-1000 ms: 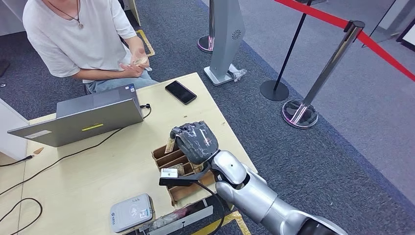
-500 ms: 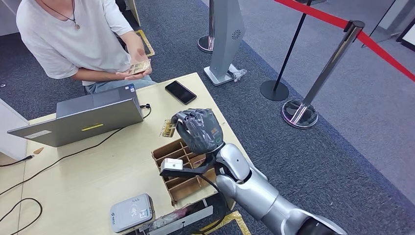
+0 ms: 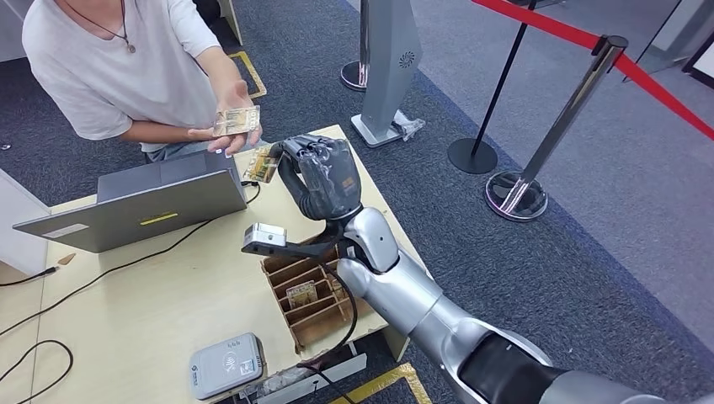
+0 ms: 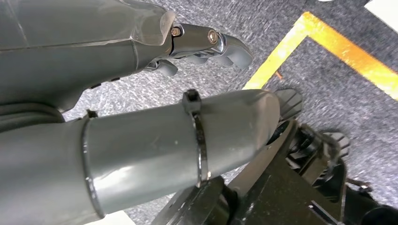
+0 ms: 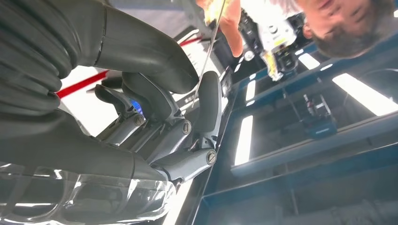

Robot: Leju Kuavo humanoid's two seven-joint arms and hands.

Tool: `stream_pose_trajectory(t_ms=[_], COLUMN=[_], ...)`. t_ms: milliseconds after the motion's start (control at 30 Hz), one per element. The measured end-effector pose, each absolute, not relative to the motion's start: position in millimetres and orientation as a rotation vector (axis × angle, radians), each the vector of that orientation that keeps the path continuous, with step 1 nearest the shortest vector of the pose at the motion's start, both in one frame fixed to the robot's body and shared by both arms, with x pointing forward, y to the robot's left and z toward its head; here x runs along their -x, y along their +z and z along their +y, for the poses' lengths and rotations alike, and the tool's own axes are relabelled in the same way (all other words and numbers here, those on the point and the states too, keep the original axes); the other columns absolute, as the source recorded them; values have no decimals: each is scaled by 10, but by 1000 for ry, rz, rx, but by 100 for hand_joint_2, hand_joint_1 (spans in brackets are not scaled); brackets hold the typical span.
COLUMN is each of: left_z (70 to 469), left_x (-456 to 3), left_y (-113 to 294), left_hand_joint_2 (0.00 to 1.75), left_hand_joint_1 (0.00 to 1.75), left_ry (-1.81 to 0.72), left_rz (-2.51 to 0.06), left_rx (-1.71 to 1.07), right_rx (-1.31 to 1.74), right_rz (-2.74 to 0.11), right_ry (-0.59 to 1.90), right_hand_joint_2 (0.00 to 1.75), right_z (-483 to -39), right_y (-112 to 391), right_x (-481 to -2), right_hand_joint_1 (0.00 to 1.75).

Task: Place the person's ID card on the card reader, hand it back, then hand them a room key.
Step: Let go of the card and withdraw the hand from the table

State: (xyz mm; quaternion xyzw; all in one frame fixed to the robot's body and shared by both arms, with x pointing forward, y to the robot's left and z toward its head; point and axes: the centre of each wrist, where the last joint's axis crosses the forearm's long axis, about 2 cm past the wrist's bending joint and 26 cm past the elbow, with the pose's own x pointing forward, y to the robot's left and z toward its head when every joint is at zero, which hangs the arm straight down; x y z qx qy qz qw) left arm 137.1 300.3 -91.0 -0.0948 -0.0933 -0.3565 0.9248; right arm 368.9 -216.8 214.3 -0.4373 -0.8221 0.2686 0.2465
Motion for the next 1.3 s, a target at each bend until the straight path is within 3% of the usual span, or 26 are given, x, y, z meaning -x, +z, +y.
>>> stream_pose_trajectory(t_ms=[600,633,700,733,767,833,1300], left_z=[2949,2949,2949,2949,2948,2948,2914], left_x=[-1432,-1433,-1433,-1433,-1434,-1437,-1519], left_y=[-891,-891,-891,-890,-890,-889,-862], left_hand_joint_2=[0,0,0,0,0,0,0], left_hand_joint_1=[0,0,0,0,0,0,0], left_ry=[-741,-741,-740,-739,-737,-734,-724], left_rz=[-188,-188,-187,-186,-185,-183,-165], left_rx=[204,204,205,206,206,208,204], right_rx=[1234,1232,1229,1227,1224,1217,879], right_rz=[-2104,-2101,-2095,-2090,-2085,-2073,-2114], right_ry=[742,742,743,744,745,748,584], right_hand_joint_2=[175,175,175,131,87,0,0], right_z=[-2080,-2076,-2072,-2069,-2067,-2061,-1910], right_y=[2236,2234,2229,2224,2218,2200,1922], right_x=[-4205,-4209,-4220,-4227,-4235,-4250,-3985], right_hand_joint_1=[175,155,68,24,0,0,0])
